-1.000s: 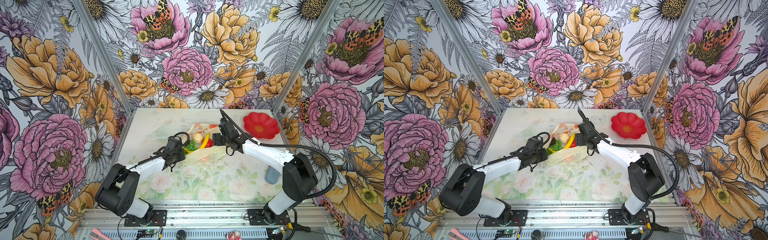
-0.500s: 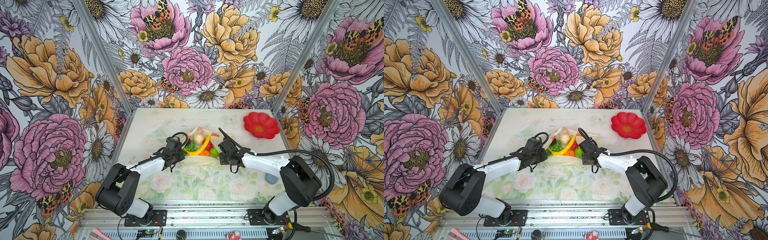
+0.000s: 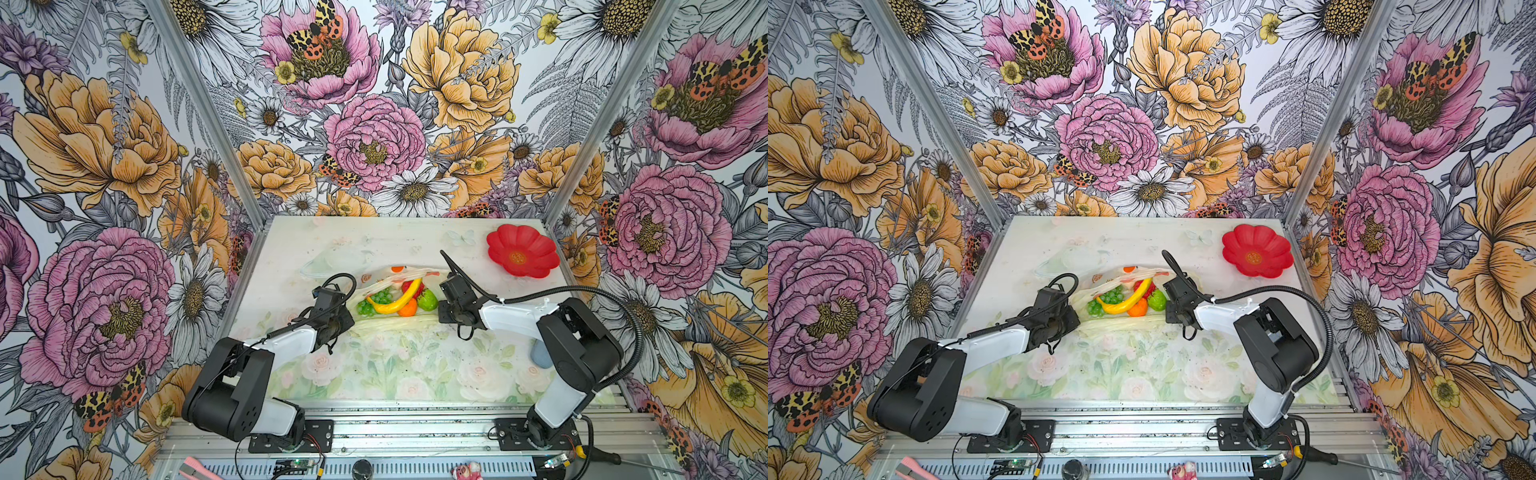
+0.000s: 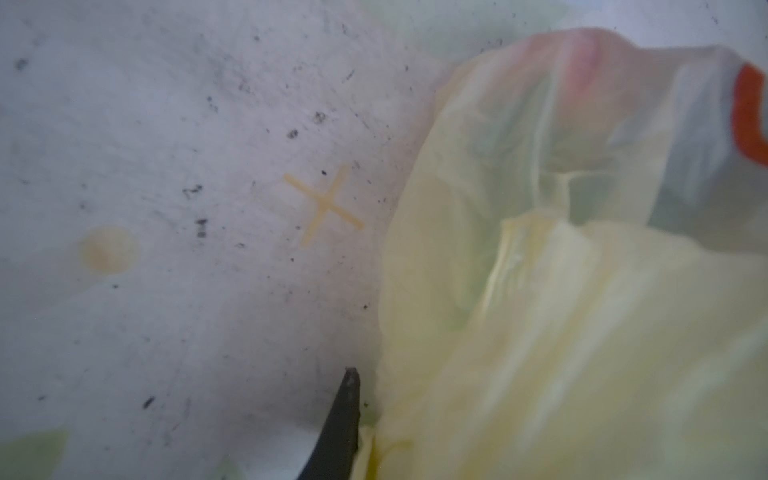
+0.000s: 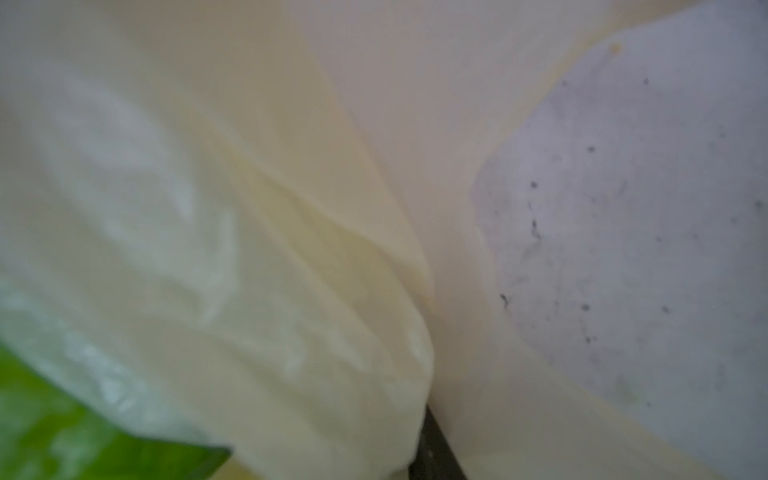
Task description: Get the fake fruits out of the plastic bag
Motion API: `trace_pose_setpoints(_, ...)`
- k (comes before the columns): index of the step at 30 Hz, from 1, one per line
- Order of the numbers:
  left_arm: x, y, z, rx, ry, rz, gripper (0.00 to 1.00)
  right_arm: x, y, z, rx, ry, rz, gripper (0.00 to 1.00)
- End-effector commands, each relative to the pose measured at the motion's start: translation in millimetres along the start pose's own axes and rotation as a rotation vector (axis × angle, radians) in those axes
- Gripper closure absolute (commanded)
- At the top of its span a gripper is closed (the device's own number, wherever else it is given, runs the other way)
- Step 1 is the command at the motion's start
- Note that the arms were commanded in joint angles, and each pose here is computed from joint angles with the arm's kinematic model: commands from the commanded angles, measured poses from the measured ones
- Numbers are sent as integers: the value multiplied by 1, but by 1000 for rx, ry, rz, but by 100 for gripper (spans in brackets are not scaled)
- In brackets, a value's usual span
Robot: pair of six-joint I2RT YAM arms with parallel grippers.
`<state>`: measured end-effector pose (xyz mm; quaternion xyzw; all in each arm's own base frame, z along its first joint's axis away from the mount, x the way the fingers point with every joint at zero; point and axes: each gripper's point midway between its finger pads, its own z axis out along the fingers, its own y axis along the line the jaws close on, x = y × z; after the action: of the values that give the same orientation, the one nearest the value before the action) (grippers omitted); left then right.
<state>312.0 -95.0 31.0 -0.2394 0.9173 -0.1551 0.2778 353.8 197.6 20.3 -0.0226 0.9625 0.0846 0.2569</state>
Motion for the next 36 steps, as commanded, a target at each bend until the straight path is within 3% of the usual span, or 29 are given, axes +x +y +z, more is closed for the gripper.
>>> trace_pose_setpoints(1,-13,15,-7,-12,-53,-37,85,-34,41,15,-124,-51,-56,74)
trace_pose_setpoints(9,-35,60,-37,-35,-180,-170,83,-79,126,41,-298,-81,-129,68)
trace_pose_setpoints(13,-46,50,-43,39,-203,-148,84,-92,149,40,-333,-97,-153,66)
trace_pose_setpoints(15,-51,38,-42,76,-188,-117,85,-94,150,36,-330,-103,-162,59)
trace_pose_setpoints(27,-62,7,-37,172,-176,19,90,-106,117,-51,-320,-196,-159,27)
trace_pose_setpoints(32,-61,5,-45,169,-223,87,91,-112,86,-93,-353,-236,-77,24)
trace_pose_setpoints(36,-60,1,-51,182,-261,149,91,-120,28,-123,-305,-295,59,24)
